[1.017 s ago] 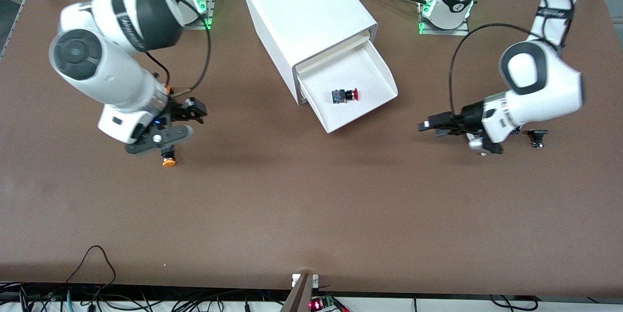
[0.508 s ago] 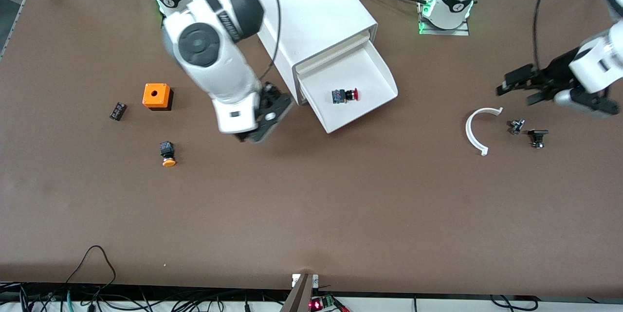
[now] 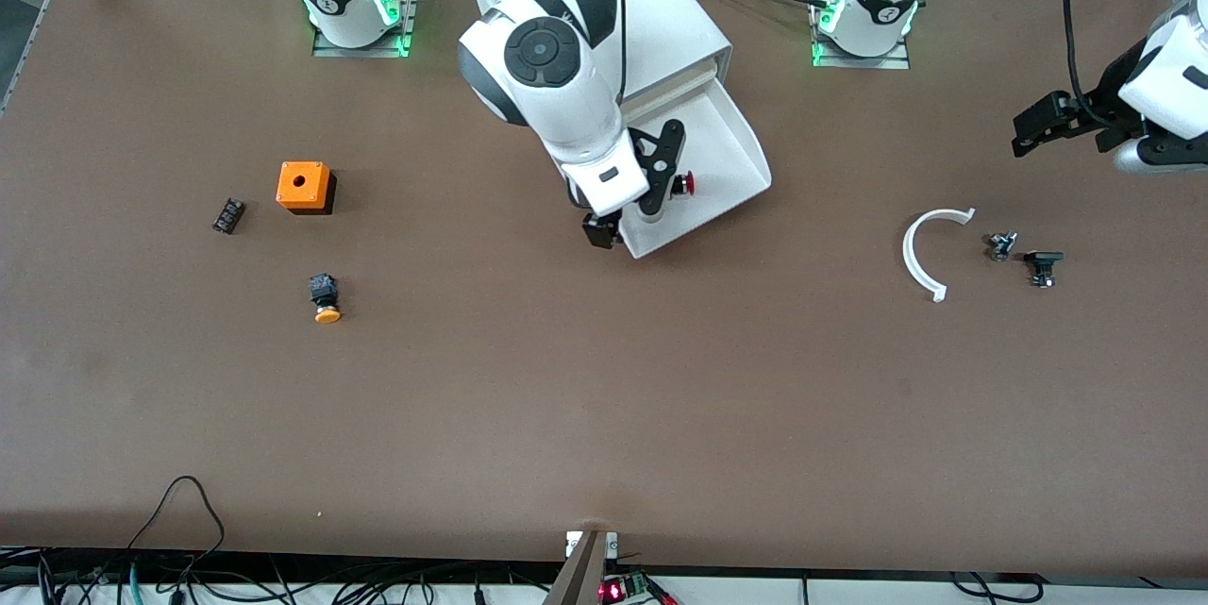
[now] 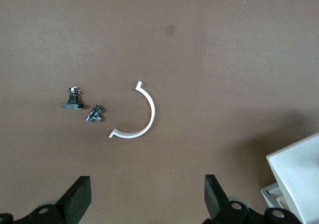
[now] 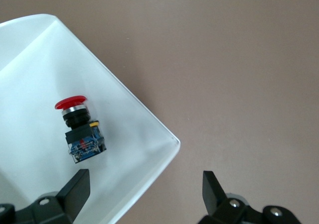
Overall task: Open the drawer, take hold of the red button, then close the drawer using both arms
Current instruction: 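Grasp the red push button in the drawer with the right gripper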
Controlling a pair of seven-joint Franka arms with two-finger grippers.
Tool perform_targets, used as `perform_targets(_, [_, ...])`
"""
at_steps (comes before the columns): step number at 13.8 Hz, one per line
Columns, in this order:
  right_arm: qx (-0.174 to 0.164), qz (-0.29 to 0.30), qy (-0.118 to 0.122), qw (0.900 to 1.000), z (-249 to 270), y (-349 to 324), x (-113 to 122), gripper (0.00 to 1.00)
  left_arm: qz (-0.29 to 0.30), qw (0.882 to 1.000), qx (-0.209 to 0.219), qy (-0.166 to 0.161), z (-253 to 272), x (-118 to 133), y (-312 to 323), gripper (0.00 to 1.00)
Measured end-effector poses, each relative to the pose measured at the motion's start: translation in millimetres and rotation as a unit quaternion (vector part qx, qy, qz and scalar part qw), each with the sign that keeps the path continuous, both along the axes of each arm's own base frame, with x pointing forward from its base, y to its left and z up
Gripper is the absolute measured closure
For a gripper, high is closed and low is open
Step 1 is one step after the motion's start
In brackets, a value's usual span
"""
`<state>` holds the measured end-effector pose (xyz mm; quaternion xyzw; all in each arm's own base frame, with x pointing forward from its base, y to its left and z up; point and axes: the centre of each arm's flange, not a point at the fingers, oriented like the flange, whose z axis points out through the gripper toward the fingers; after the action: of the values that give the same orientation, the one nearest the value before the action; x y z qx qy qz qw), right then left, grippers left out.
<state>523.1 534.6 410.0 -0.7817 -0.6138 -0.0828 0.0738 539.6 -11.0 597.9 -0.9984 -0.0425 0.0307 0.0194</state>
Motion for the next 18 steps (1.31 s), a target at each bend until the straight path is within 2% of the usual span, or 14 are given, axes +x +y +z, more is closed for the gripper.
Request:
perform_targets(2, [-0.018, 0.027, -0.017, 0.999, -11.2, 13.9, -7.7, 0.0, 0.003, 1.0, 0.001, 0.005, -6.1, 3.3, 1.4, 0.0])
perform_targets(7, [-0.053, 0.077, -0.028, 0.995, -52.7, 43.1, -30.4, 0.0, 0.003, 1.0, 0.001, 0.002, -4.5, 4.5, 1.2, 0.0])
perform_targets(11, [-0.06, 0.098, -0.036, 0.993, -56.7, 56.9, -44.9, 0.0, 0.003, 1.0, 0.001, 0.001, -2.9, 4.7, 0.4, 0.0])
perform_targets(18, [-0.075, 0.125, -0.012, 0.989, -66.7, 63.4, -60.4, 0.0, 0.004, 1.0, 0.001, 0.001, -2.9, 4.7, 0.3, 0.0])
